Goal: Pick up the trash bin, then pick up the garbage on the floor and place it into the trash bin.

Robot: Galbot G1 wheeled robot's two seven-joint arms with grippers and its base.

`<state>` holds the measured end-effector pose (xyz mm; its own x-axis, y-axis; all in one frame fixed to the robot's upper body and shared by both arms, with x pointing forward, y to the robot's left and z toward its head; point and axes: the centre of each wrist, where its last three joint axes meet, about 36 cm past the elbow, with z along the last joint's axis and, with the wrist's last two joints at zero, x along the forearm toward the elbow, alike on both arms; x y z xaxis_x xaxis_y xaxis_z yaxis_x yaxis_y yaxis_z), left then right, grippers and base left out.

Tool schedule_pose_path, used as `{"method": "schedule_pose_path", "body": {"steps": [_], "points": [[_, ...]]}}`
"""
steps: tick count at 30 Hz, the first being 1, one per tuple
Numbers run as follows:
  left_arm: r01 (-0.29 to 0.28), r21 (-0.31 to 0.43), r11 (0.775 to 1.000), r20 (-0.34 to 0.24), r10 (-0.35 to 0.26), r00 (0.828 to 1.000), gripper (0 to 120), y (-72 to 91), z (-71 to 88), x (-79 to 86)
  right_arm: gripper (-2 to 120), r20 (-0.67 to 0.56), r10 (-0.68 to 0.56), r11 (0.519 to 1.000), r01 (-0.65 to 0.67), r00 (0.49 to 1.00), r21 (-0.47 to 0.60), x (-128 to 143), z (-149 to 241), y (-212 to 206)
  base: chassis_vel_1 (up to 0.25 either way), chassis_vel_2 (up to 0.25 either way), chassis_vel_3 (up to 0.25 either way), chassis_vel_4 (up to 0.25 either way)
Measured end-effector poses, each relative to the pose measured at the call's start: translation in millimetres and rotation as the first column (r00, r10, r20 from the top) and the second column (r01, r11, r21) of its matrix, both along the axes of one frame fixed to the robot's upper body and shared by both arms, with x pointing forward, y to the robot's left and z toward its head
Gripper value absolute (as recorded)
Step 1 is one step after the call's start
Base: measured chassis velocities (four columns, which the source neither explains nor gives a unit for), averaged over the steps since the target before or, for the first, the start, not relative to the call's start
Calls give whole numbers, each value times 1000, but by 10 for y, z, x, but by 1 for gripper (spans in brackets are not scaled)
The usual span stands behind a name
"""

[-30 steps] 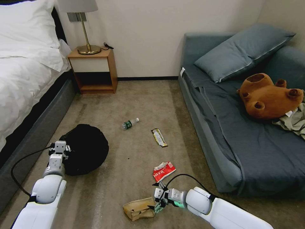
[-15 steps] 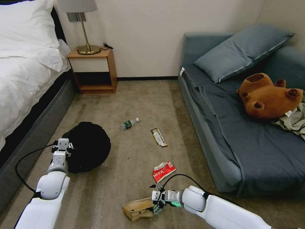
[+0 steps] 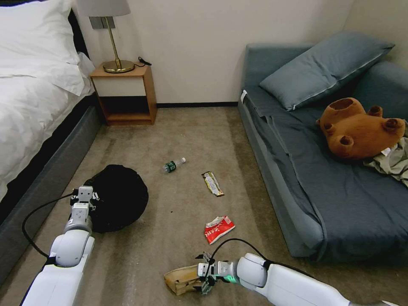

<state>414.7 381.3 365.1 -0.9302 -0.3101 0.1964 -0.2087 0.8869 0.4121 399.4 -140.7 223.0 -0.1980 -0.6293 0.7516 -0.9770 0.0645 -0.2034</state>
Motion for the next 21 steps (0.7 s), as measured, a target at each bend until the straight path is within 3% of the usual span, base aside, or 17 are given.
{"method": "schedule_pose_path", "body": {"steps": [21], "points": [[4, -2, 1000, 1, -4, 1000, 4, -44, -3, -55, 23, 6, 19, 999, -19, 1000, -27, 23, -111, -177, 0, 0, 0, 0]]}}
